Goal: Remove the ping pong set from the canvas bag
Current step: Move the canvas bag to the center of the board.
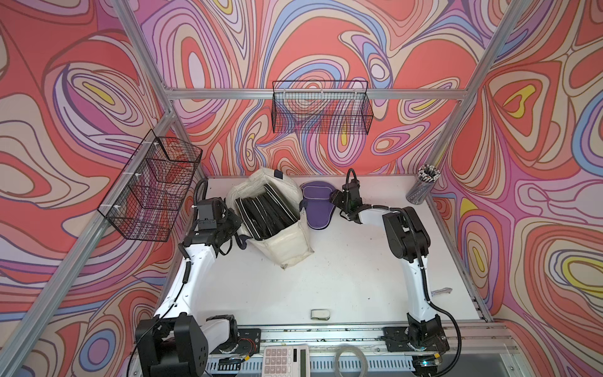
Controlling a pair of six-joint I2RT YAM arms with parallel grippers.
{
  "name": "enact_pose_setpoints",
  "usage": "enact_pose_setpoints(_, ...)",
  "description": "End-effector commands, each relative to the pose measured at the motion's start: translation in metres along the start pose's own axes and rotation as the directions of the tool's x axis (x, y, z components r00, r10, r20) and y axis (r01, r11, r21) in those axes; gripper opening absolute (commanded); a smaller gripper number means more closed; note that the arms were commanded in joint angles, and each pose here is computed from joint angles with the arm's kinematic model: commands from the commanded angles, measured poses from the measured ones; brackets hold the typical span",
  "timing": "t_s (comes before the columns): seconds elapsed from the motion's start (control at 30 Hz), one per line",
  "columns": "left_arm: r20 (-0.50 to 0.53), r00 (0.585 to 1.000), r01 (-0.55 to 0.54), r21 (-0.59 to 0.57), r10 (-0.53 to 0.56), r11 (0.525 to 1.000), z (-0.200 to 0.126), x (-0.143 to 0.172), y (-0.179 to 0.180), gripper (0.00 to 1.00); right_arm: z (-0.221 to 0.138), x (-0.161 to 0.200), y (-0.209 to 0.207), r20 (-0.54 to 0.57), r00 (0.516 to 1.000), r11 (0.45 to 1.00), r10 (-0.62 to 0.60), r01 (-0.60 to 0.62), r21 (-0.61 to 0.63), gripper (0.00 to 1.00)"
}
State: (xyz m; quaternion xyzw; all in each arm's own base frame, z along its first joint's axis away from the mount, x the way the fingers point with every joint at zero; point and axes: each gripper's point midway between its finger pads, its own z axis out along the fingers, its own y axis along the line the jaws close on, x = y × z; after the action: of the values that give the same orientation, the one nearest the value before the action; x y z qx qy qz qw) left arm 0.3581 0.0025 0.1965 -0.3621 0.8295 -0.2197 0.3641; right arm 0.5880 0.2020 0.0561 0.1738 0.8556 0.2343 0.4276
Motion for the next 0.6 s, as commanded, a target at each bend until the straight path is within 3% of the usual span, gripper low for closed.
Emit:
enact_pose_setpoints(0.0,0.084,0.996,-0.012,0.089,0.005,0.996,-0.011,-0.02,-0.02,0.0,-0.036,-0.03,0.046,0.065,0.994,0.993,-0.093,0.097,-0.062,0.7)
enact_pose_setpoints(0.13,0.095,0.995,-0.013,0.116,0.002,0.993,-0.01,-0.022,-0.024,0.0,-0.066,-0.039,0.082,0.079,0.984,0.979,-0.163,0.171,-0.114,0.75)
enact_pose_setpoints(0.3,0.092,0.996,-0.013,0.121,0.002,0.993,-0.008,-0.021,-0.023,0.0,-0.101,-0.04,0.122,0.096,0.967,0.952,-0.237,0.25,-0.174,0.93)
enact_pose_setpoints(0.4,0.091,0.996,-0.016,0.123,0.005,0.992,-0.007,-0.02,-0.023,0.0,-0.125,-0.04,0.15,0.115,0.951,0.929,-0.286,0.305,-0.209,0.98)
enact_pose_setpoints(0.57,0.092,0.996,-0.022,0.138,0.009,0.99,-0.007,-0.019,-0.024,0.0,-0.174,-0.035,0.21,0.16,0.906,0.859,-0.391,0.422,-0.289,0.98)
